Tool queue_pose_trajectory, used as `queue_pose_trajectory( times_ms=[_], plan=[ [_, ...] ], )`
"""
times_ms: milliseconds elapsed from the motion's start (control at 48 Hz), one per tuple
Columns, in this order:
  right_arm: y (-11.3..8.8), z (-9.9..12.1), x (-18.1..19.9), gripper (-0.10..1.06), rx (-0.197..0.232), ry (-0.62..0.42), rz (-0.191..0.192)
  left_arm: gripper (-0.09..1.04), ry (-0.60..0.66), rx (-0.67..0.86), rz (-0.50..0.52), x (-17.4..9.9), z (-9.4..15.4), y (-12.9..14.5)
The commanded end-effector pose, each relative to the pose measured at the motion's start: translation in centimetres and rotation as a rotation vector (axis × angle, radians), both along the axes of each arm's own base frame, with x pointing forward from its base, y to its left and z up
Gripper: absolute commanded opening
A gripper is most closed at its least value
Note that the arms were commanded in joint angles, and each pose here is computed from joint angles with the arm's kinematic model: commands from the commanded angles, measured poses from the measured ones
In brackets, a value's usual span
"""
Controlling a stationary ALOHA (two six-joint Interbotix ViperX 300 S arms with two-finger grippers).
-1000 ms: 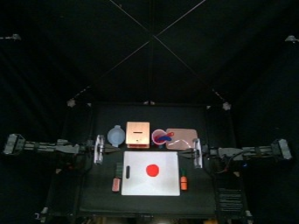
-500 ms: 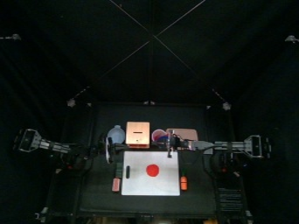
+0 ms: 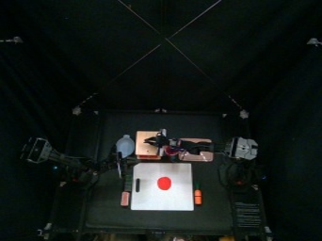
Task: Get the cutter from the drawer then cut the dough then place the extra dough in the bowl
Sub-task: Open the drawer
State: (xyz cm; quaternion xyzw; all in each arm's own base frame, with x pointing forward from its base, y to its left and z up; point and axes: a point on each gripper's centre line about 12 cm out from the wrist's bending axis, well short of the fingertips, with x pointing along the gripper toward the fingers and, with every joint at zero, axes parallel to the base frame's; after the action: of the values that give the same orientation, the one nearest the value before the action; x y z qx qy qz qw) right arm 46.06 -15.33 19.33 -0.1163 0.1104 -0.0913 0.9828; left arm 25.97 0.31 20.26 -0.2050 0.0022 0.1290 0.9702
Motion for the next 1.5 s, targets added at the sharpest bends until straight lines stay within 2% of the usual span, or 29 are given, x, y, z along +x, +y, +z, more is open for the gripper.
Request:
queue_pose_trajectory(
  times_ms=[21, 250, 417, 708, 938, 1042, 1250, 1500],
  plan=[
    [-0.7, 0.5, 1.3, -0.07, -0.016, -0.031, 0.001, 0.41, -0.017, -0.003, 0.004, 0.3, 0.4, -0.1],
    [-0.9, -2.1, 1.7, -0.07, 0.0, 0.026, -0.001, 0.41, -0.002, -0.015, 0.014, 0.1, 0.1, 0.1],
    [-0.7, -2.8, 1.7, -0.07, 0.006, 0.063, -0.001, 0.46, -0.001, -0.039, 0.018, 0.2, 0.1, -0.1],
    [-0.7, -3.3, 1.6, -0.07, 0.011, 0.103, -0.008, 0.72, -0.008, -0.213, 0.028, 0.8, -0.6, -0.7],
    [-0.4, -3.2, 1.8, -0.07, 0.0, 0.109, 0.005, 0.89, -0.033, -0.467, 0.085, 2.2, -1.7, -0.8],
    [-0.2, -3.0, 2.1, -0.07, -0.004, 0.103, 0.011, 0.9, -0.035, -0.578, 0.118, 2.7, -2.6, -0.8],
    [0.0, -2.7, 2.5, -0.07, -0.015, 0.124, 0.015, 0.9, -0.022, -0.778, 0.252, 4.0, -5.8, -0.1],
    [0.4, -3.0, 2.6, -0.07, -0.021, 0.158, 0.024, 0.89, -0.004, -0.82, 0.335, 5.3, -8.0, 1.0]
  ],
)
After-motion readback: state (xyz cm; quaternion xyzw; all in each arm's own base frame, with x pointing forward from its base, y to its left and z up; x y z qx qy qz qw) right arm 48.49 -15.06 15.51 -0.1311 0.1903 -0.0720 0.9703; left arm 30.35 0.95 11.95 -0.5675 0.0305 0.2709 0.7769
